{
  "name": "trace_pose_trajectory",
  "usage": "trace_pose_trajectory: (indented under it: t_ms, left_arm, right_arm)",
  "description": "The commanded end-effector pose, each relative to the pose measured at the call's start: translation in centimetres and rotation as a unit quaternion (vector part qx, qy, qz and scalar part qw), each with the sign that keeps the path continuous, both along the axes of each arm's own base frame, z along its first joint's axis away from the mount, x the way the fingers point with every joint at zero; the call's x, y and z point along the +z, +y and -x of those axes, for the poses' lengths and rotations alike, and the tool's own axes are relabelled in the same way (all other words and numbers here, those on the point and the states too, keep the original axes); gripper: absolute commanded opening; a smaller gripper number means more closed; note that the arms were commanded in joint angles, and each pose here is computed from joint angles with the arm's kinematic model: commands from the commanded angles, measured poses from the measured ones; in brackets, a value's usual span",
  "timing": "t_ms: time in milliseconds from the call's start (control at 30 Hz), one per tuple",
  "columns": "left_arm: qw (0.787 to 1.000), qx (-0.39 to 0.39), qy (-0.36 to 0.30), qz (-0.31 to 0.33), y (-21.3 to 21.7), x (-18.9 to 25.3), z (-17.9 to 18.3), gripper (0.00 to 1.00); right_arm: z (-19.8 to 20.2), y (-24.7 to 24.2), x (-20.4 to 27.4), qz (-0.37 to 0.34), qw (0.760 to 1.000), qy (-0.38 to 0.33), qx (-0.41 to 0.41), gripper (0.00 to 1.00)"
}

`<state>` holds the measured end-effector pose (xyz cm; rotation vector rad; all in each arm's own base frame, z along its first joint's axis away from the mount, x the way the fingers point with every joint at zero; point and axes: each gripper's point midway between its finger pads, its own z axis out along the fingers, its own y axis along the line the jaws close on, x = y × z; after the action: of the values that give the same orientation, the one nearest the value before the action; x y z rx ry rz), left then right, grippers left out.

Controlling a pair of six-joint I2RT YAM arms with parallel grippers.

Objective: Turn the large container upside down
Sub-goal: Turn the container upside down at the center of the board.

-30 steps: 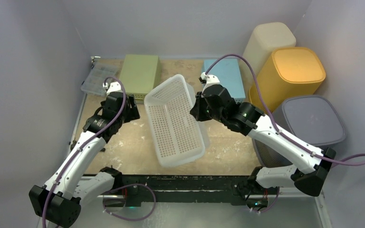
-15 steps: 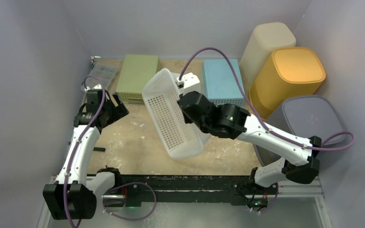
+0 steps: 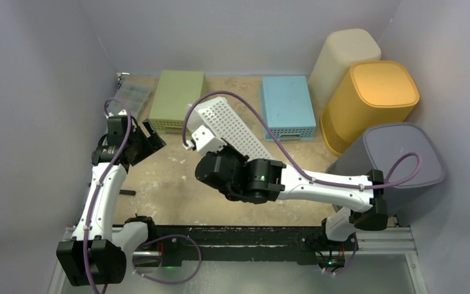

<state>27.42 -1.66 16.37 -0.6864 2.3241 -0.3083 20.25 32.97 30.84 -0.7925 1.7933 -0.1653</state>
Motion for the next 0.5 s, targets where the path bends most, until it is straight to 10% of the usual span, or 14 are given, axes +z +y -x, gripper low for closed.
trace_pose_trajectory:
  t_ms: [0,467]
  left_arm:
    - [0.999,0.022,-0.032,-0.020,1.1,2.5,-0.5,0.79]
    - [0.996,0.048,-0.032,-0.068,3.1,3.3,-0.1,0.80]
  right_arm:
    - [-0.1,-0.3,2.1,0.042,0.996,-0.080,-0.013,0.00]
    - [11.2,6.3,-11.7,0.145,0.976,-0.005,0.165,0.00]
